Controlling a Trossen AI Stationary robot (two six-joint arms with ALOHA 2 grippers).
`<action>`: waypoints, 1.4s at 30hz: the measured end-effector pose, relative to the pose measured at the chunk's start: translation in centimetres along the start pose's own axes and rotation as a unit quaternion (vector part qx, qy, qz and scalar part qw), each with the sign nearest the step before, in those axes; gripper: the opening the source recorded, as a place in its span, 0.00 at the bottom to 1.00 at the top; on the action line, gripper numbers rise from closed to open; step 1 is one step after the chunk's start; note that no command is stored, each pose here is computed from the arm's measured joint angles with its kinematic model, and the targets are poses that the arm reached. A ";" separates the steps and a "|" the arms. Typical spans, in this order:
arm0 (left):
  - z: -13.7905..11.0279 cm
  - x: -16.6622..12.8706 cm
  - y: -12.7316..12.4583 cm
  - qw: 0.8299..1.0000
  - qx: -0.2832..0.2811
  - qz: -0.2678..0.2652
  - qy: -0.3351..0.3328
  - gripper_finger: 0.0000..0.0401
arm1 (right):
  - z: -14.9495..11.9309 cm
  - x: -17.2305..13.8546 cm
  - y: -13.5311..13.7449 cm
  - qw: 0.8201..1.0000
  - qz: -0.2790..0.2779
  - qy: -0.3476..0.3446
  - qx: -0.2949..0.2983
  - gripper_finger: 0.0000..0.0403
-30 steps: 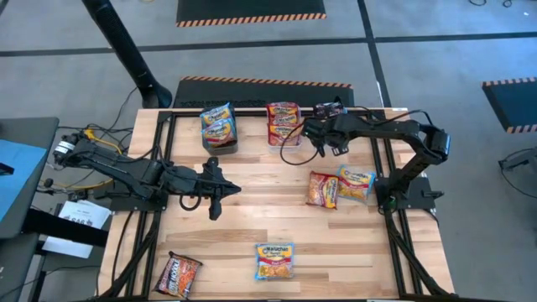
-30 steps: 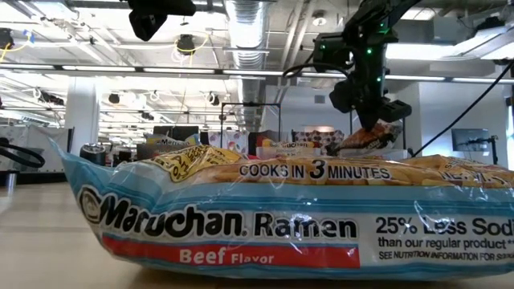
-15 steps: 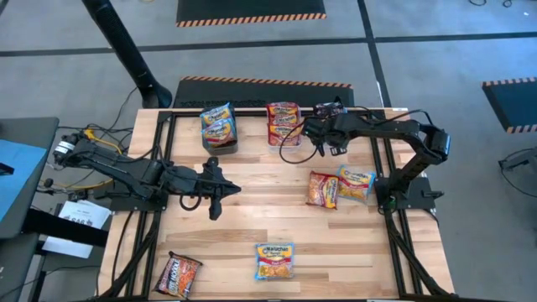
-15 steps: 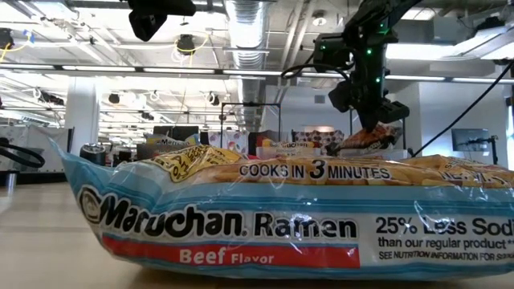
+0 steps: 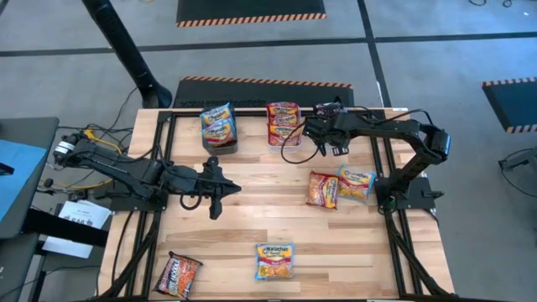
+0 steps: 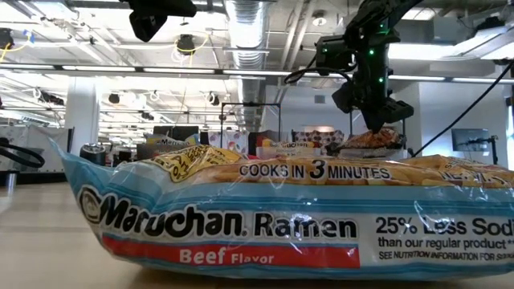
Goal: Sort Maruchan noodles
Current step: Put the black noodle pack into the right transparent bin
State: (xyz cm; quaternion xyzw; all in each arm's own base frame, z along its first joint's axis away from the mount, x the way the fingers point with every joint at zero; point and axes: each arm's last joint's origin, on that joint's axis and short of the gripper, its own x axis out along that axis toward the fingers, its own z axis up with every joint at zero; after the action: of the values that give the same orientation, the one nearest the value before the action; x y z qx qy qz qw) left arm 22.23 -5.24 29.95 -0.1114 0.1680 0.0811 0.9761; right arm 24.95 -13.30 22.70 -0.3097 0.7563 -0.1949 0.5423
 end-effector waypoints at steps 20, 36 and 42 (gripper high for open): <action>0.2 0.2 0.7 1.000 -0.009 0.012 -0.002 0.00 | -1.1 -1.5 -0.9 0.997 -0.002 -0.021 0.069 0.38; 0.2 0.2 0.7 1.000 -0.009 0.011 -0.002 0.00 | -2.2 -2.4 -1.3 0.976 0.071 -0.093 0.182 0.35; 0.2 0.2 0.7 1.000 -0.009 0.012 -0.002 0.00 | -3.9 -3.9 -1.4 0.948 0.145 -0.153 0.238 0.35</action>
State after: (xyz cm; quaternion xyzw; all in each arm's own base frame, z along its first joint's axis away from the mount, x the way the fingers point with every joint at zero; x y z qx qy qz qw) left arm 22.40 -4.51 29.94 -0.1183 0.1670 0.0942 0.9743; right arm 22.53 -11.79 27.60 -0.0847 0.6327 -0.2386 0.7319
